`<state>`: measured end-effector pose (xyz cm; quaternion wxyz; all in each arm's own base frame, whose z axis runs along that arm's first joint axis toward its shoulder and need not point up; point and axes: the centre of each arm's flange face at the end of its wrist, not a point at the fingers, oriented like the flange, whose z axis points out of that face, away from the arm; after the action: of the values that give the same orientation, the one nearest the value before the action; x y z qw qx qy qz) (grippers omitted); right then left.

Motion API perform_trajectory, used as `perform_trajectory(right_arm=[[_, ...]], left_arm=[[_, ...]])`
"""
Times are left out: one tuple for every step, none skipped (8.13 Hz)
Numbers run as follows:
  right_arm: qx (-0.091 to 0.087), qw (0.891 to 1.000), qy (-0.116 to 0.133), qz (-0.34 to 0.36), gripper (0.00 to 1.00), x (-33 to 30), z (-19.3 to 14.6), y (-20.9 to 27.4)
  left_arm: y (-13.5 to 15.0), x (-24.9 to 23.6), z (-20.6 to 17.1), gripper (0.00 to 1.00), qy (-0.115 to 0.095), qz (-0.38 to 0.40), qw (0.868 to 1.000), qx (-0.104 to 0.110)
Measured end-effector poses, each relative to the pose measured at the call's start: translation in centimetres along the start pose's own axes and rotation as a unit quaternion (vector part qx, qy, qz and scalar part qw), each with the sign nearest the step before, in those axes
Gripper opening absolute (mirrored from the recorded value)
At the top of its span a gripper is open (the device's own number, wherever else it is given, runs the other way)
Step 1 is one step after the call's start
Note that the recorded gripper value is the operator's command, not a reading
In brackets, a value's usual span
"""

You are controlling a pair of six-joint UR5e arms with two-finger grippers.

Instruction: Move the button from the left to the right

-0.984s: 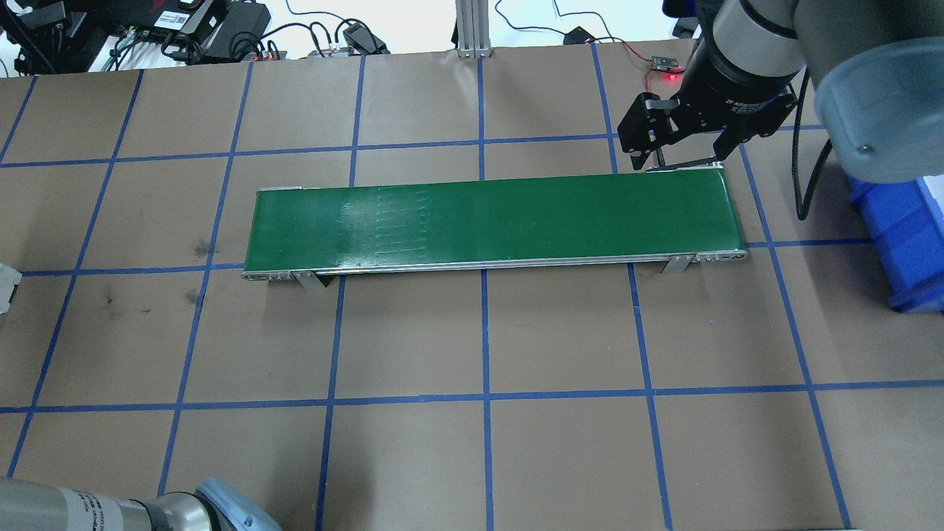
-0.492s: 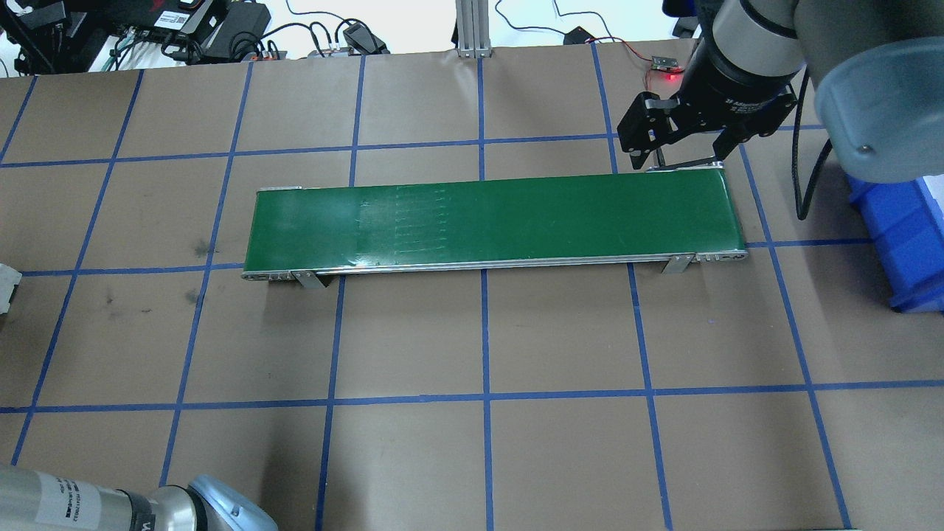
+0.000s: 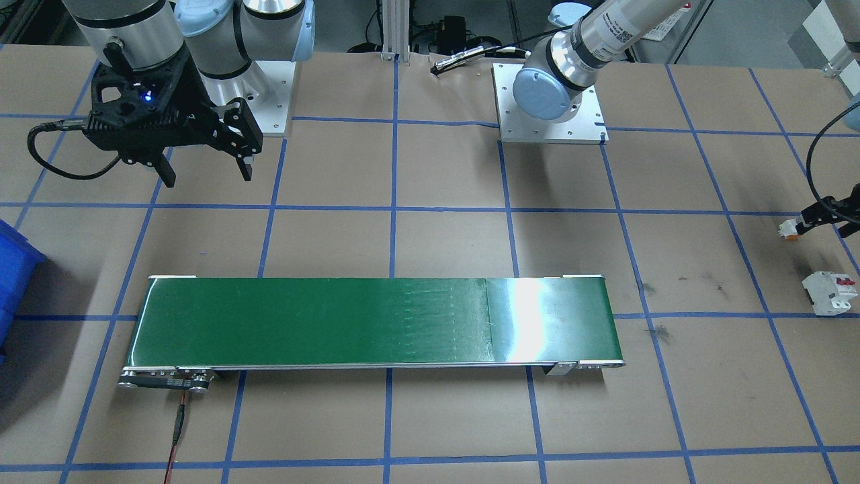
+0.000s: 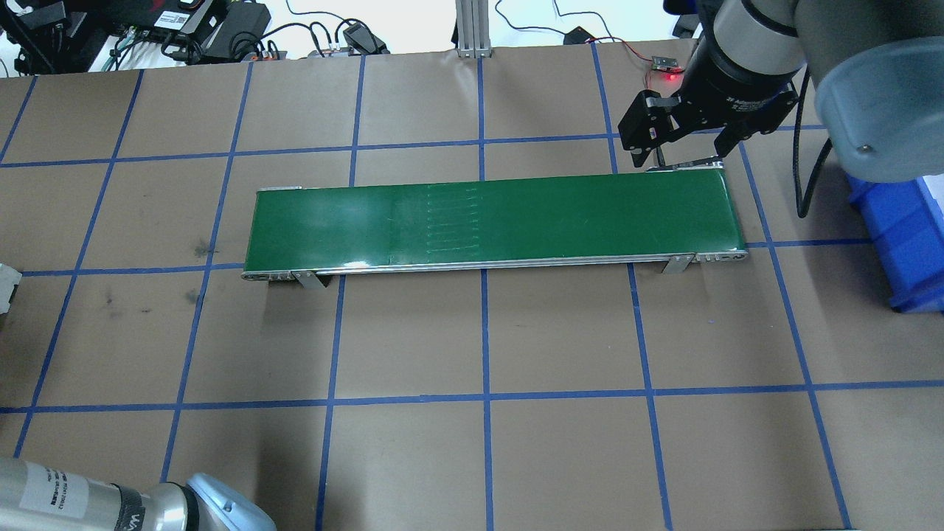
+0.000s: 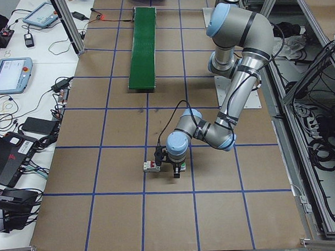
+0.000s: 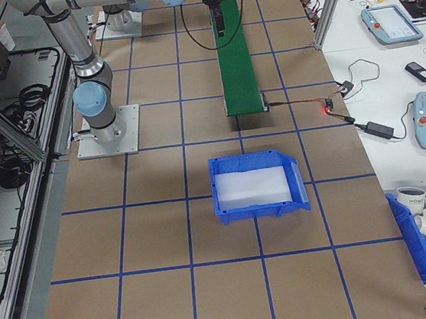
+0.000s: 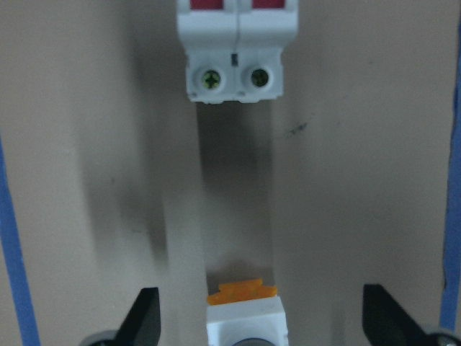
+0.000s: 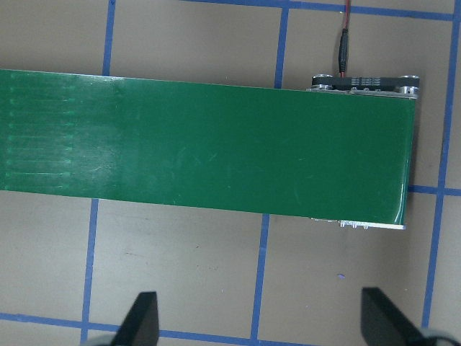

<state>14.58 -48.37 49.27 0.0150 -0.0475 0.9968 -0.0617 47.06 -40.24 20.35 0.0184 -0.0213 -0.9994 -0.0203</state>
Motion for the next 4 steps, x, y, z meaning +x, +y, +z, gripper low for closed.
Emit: perform_trajectory(right_arm=[[0.001,1.0,0.0,-0.001,1.0,0.0,0.0,0.0],[0.001,1.0,0.001,-0.001,1.0,0.0,0.0,0.0],[0.0,1.0,0.001,-0.001,1.0,0.0,0.0,0.0],[0.0,1.0,0.001,-0.001,1.0,0.0,0.0,0.0]], left_arm=[[0.2,0.1,0.8,0.98,0.003,-0.001,1.0,-0.002],[0.3,0.1,1.6,0.92,0.004,0.0,1.0,-0.005],[0.7,-0.2,2.2,0.78,0.002,0.001,1.0,-0.01],[1.2,-0.6,2.5,0.67,0.0,0.003,1.0,-0.015]])
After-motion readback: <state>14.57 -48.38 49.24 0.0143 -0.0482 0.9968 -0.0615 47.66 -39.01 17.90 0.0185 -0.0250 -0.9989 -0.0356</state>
